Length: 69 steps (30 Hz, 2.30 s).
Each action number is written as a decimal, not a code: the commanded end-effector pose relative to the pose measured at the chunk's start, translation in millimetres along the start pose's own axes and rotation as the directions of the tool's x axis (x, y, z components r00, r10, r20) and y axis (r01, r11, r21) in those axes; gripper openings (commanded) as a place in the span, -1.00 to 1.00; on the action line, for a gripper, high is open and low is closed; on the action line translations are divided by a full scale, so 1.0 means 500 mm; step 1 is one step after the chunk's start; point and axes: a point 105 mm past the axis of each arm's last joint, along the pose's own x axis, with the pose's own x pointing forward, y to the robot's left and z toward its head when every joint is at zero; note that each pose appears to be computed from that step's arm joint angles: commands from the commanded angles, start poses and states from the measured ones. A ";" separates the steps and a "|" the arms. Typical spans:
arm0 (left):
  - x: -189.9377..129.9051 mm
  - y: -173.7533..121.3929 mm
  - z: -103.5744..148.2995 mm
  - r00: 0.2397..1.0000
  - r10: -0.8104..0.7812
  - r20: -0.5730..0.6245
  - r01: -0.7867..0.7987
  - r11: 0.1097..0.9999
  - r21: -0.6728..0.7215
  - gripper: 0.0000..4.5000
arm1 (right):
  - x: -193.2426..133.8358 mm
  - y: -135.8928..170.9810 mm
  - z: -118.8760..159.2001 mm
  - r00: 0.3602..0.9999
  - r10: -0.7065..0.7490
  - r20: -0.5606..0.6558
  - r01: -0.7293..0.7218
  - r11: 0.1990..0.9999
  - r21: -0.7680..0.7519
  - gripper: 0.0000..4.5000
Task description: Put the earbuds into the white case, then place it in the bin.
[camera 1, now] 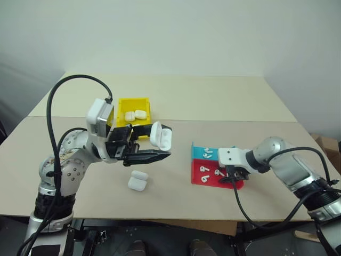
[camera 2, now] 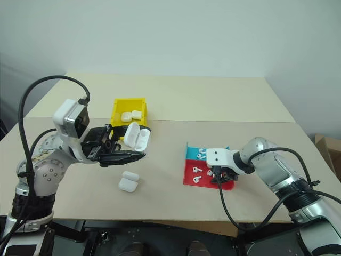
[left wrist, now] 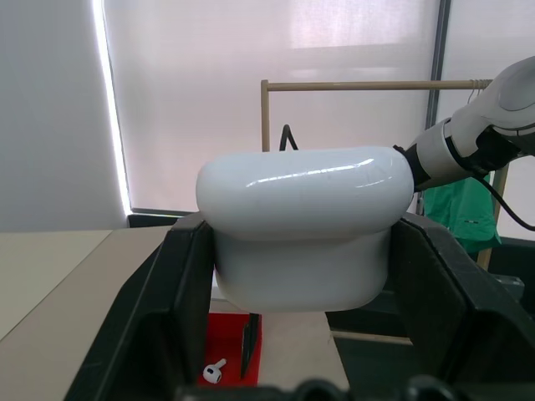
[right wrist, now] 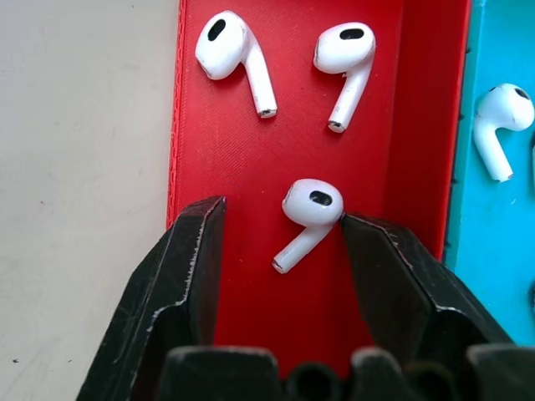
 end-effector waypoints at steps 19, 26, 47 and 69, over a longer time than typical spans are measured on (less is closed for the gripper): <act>0.005 -0.011 0.015 1.000 -0.015 0.003 0.014 0.999 0.049 0.25 | -0.008 -0.040 0.021 0.991 0.011 -0.135 0.030 0.954 0.299 0.14; 0.005 -0.011 0.014 1.000 -0.014 0.000 0.014 0.999 0.049 0.25 | -0.008 -0.038 0.029 0.990 0.009 -0.143 0.035 0.952 0.303 0.14; 0.002 -0.009 0.012 1.000 -0.010 -0.009 0.010 0.999 0.053 0.25 | -0.003 -0.033 0.031 0.992 -0.004 -0.126 0.045 0.946 0.320 -0.73; 0.027 0.020 0.013 0.997 -0.082 0.005 0.082 0.997 0.011 0.25 | -0.293 0.035 0.325 0.208 -0.393 0.896 0.071 0.919 0.387 -0.73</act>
